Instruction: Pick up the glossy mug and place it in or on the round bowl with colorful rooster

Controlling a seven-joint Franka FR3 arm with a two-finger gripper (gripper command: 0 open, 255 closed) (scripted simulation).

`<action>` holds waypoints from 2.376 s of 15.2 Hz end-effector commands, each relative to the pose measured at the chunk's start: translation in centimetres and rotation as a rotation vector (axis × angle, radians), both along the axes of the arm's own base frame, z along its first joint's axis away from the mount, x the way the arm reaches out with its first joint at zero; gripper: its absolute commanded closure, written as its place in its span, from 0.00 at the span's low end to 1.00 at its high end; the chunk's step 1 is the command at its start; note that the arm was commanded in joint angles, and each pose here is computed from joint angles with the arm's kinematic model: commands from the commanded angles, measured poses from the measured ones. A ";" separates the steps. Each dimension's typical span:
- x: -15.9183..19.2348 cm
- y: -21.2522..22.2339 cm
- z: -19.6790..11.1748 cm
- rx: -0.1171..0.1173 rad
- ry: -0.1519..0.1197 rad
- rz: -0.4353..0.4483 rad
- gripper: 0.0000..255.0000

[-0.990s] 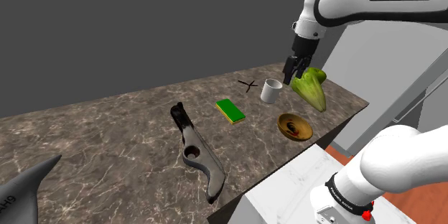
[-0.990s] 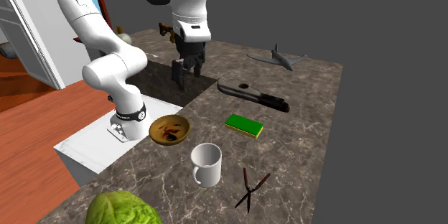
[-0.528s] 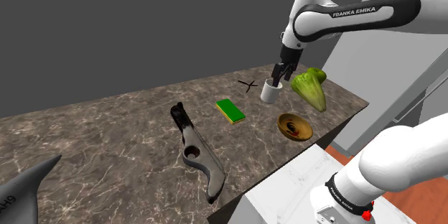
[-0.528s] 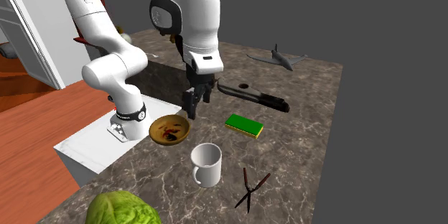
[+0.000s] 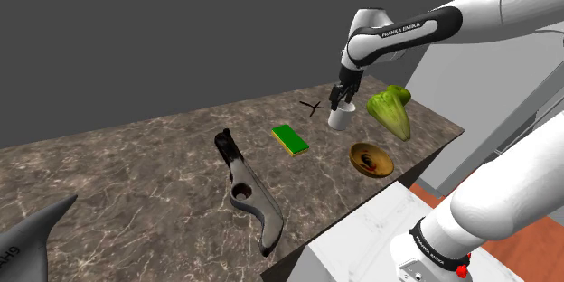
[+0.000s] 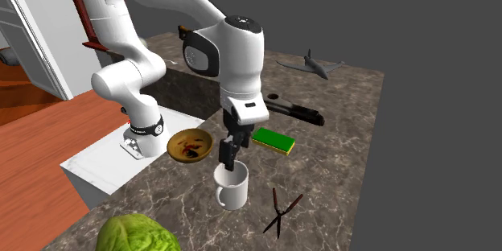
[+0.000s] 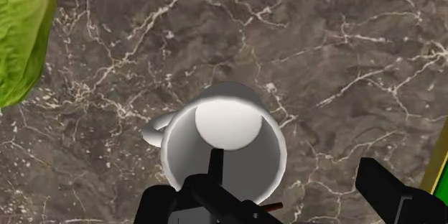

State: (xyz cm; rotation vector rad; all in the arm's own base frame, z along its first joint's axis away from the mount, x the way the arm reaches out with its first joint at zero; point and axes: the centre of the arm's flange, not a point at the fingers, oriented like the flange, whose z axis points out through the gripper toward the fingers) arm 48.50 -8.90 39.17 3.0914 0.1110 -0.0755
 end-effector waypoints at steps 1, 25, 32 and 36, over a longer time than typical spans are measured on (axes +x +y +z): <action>0.6 -0.3 -1.0 -0.003 -0.004 0.001 0.00; 0.4 -0.5 -4.5 -0.003 -0.004 0.001 1.00; 0.4 -0.5 -0.8 -0.003 -0.004 0.001 1.00; 0.4 -0.5 1.3 -0.003 -0.004 0.001 1.00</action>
